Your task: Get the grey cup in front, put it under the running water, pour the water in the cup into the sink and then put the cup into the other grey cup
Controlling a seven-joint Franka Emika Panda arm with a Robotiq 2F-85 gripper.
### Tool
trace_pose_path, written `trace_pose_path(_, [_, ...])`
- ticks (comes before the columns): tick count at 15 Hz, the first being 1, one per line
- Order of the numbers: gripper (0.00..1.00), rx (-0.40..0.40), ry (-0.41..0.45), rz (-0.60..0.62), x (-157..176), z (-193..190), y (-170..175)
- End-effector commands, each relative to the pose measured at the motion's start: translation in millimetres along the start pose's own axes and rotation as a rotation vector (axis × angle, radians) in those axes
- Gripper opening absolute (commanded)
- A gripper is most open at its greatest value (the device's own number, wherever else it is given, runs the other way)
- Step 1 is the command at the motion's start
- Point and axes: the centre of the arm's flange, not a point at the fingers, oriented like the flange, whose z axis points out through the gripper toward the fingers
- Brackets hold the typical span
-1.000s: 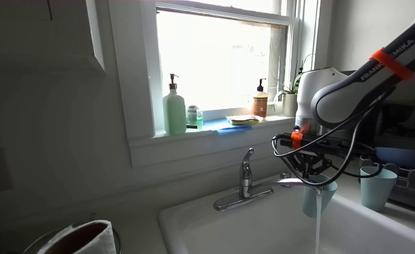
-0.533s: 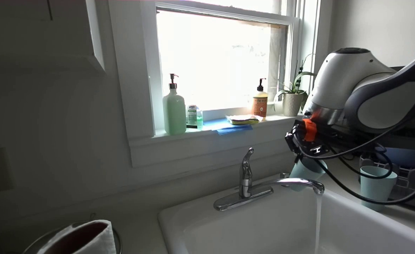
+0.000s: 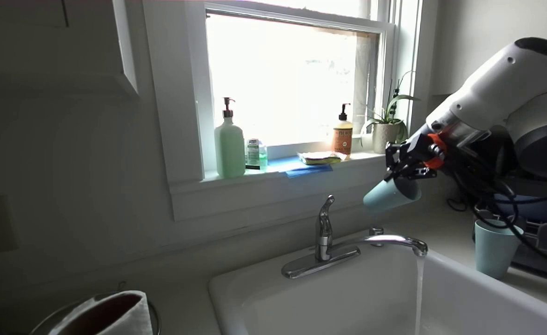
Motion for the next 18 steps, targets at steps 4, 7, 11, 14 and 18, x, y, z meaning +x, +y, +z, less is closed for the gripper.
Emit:
trace_pose_path(4, [0.01,0.178,0.161,0.002,-3.6,-34.3,11.0])
trace_pose_path(7, [0.01,0.217,0.189,0.014,-5.7,-48.1,4.7])
trace_pose_path(11, [0.01,0.281,0.209,0.023,-17.6,-59.2,-4.0])
trace_pose_path(14, [0.01,0.336,0.225,0.024,-24.6,-69.0,-11.2])
trace_pose_path(18, [0.01,0.402,0.260,0.019,-26.7,-81.5,-17.1])
